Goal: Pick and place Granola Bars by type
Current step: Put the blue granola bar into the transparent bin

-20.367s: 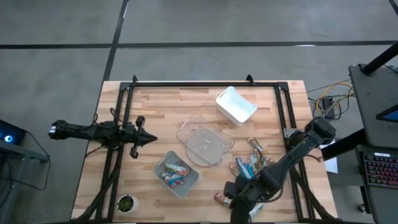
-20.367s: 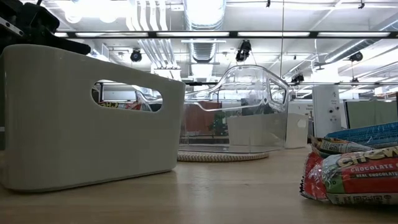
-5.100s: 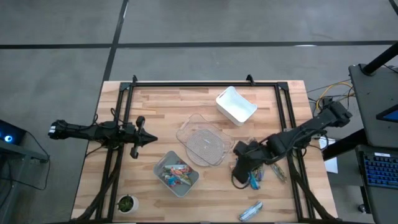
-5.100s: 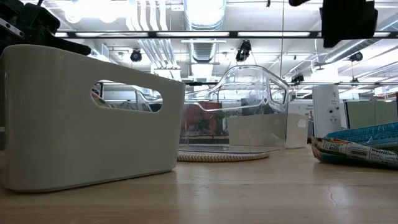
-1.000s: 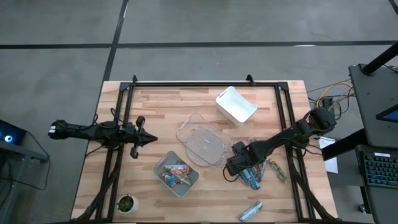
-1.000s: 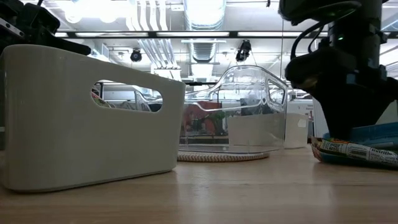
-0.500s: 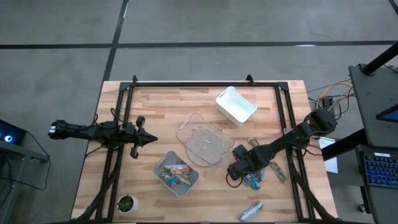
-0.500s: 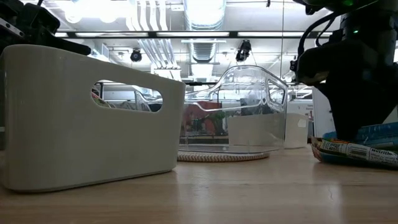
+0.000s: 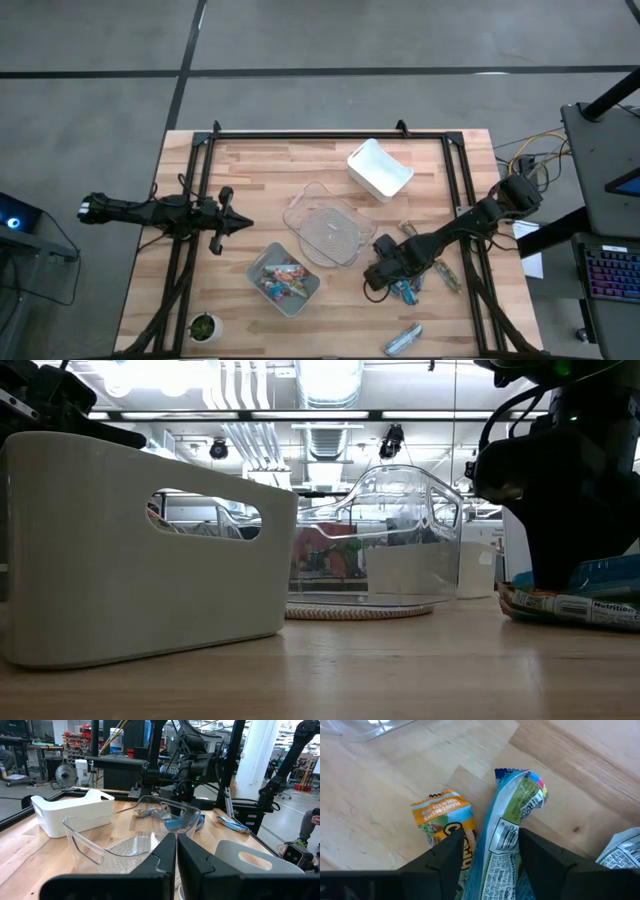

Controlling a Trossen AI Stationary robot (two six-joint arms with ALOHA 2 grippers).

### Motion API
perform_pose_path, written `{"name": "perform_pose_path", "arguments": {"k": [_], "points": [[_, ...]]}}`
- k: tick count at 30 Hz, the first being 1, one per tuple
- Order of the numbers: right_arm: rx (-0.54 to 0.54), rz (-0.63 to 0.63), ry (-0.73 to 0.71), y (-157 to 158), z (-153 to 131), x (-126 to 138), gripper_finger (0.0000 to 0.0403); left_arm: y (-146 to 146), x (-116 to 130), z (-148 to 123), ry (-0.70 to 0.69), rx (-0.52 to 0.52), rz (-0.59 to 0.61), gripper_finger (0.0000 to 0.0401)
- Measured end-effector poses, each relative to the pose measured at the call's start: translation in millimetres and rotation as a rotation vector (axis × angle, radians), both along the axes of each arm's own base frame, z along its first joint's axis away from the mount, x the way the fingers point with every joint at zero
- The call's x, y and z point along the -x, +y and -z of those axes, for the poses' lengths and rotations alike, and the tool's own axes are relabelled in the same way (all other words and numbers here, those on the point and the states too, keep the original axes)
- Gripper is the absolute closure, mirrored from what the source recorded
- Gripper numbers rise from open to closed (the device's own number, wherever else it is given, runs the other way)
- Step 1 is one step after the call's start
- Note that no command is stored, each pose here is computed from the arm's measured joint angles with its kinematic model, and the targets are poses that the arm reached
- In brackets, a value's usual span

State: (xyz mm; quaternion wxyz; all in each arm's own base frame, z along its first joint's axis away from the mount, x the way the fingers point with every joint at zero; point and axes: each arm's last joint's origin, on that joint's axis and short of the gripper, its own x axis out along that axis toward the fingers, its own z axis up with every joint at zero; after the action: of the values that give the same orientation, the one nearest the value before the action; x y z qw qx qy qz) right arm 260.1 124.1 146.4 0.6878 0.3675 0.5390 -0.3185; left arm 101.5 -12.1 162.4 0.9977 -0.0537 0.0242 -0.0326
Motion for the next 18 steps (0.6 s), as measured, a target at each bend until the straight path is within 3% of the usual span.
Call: {"name": "perform_pose_path", "arguments": {"k": [18], "points": [[-0.003,0.016,0.007,-0.9,-1.0,1.9,0.0351,0.0,0.0,0.0,0.000,0.000,0.000,0.0401]]}}
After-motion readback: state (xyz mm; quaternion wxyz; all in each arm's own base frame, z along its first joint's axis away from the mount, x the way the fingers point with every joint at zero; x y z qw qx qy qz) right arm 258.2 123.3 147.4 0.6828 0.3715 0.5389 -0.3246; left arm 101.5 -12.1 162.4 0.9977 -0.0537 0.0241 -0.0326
